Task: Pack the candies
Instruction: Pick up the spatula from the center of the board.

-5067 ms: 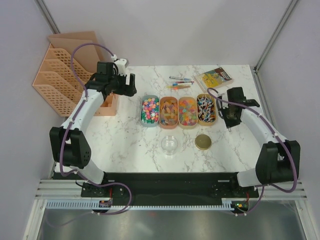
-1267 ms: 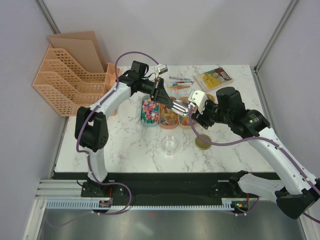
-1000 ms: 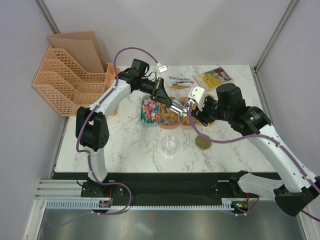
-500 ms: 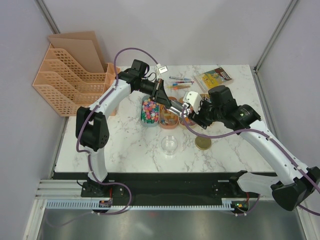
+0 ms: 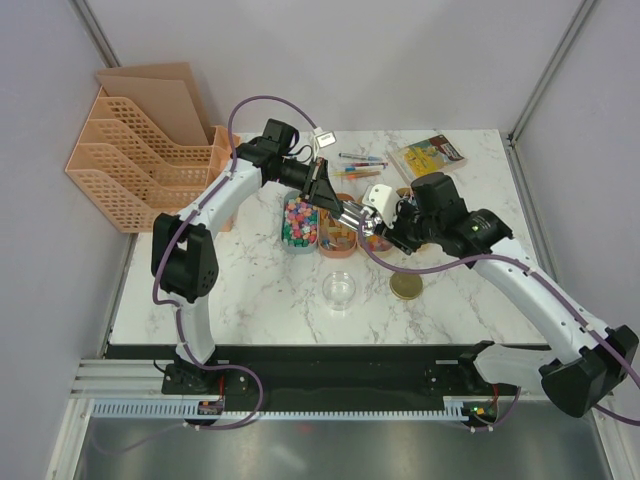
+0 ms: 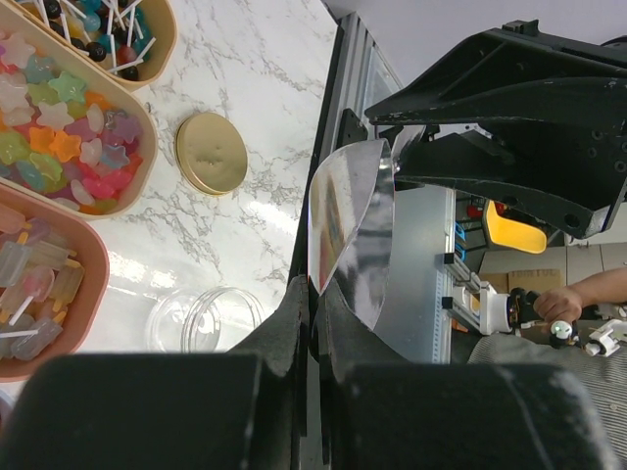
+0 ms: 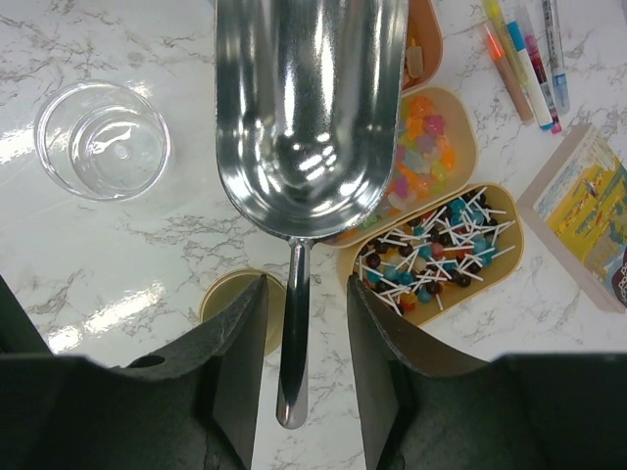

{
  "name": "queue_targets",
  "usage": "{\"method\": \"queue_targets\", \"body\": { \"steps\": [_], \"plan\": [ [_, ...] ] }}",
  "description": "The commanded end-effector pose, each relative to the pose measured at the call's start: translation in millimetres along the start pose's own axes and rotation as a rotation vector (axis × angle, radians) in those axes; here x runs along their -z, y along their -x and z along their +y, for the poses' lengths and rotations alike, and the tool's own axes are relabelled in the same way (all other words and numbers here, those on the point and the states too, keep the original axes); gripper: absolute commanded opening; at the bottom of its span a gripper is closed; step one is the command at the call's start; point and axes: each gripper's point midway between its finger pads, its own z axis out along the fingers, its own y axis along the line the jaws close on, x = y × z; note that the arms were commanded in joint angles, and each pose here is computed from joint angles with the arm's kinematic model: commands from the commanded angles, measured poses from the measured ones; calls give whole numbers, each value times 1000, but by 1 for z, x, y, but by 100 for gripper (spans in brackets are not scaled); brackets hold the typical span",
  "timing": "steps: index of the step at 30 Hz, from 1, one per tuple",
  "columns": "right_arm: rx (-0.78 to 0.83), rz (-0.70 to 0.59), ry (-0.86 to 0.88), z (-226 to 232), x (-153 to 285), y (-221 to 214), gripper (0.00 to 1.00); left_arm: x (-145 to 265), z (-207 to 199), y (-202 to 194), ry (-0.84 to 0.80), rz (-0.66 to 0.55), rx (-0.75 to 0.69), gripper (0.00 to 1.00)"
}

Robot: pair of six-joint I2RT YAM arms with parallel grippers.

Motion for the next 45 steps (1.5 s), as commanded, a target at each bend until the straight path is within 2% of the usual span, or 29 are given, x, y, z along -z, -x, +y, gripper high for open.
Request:
{"method": "queue_targets", "body": {
  "steps": [1, 14, 24, 27, 45],
  "plan": [
    [8, -17, -24, -7, -6, 4, 45, 6, -27, 7, -50, -14, -86, 2],
    [3, -22, -14, -6, -9, 5, 34, 4, -24, 8, -51, -12, -81, 2],
    [9, -29, -9, -3, -5, 6, 33, 3, -18, 7, -37, -8, -70, 2],
    [9, -38, -33, -7, 0, 8, 40, 2, -15, 6, -34, -6, -65, 2],
    [6, -48, -38, -8, 0, 11, 34, 0, -11, 4, -29, -2, -60, 2]
  ]
}}
